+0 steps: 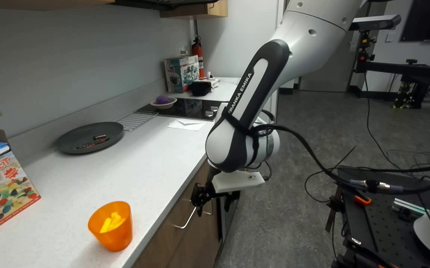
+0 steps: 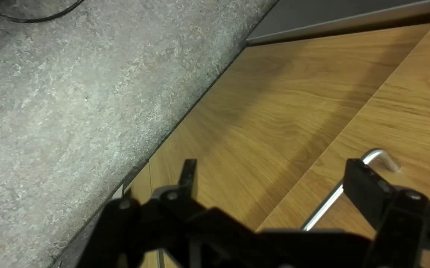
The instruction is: Open the top draw of the kitchen unit
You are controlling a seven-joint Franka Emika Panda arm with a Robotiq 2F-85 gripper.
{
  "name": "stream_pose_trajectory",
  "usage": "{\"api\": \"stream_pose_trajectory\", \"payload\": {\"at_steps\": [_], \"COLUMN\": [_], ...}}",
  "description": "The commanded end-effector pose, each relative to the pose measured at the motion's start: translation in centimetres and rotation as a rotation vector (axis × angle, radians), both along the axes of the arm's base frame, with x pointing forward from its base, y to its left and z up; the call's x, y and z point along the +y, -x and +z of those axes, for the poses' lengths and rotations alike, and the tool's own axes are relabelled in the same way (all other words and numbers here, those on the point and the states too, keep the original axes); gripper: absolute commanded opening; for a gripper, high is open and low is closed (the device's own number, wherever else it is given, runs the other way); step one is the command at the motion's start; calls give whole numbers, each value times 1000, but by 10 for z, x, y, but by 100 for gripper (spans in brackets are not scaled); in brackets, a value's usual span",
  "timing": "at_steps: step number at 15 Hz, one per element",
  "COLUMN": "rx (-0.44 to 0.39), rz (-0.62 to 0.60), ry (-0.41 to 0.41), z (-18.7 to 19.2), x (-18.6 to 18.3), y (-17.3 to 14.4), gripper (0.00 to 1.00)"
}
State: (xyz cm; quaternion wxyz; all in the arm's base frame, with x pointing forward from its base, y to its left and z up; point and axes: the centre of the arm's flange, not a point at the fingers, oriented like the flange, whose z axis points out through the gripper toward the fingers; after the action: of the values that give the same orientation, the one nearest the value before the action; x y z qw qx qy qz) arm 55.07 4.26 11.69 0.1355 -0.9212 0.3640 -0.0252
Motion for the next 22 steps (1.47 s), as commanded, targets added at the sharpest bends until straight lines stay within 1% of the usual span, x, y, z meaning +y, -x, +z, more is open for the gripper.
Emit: {"api": "stream_pose_trajectory", "payload": {"at_steps": [1, 7, 13, 15, 18, 22], "rx": [-67, -132, -193, -196, -177, -154], "rz": [-114, -233, -300, -313, -326, -343], "ry": [-16, 1, -13, -18, -40, -49], "z": [-14, -30, -27, -28, -37, -52], "x": [6, 2, -9, -12, -15, -21], "y": [7, 8, 3, -1, -7, -11], "gripper": [100, 100, 100, 100, 100, 100]}}
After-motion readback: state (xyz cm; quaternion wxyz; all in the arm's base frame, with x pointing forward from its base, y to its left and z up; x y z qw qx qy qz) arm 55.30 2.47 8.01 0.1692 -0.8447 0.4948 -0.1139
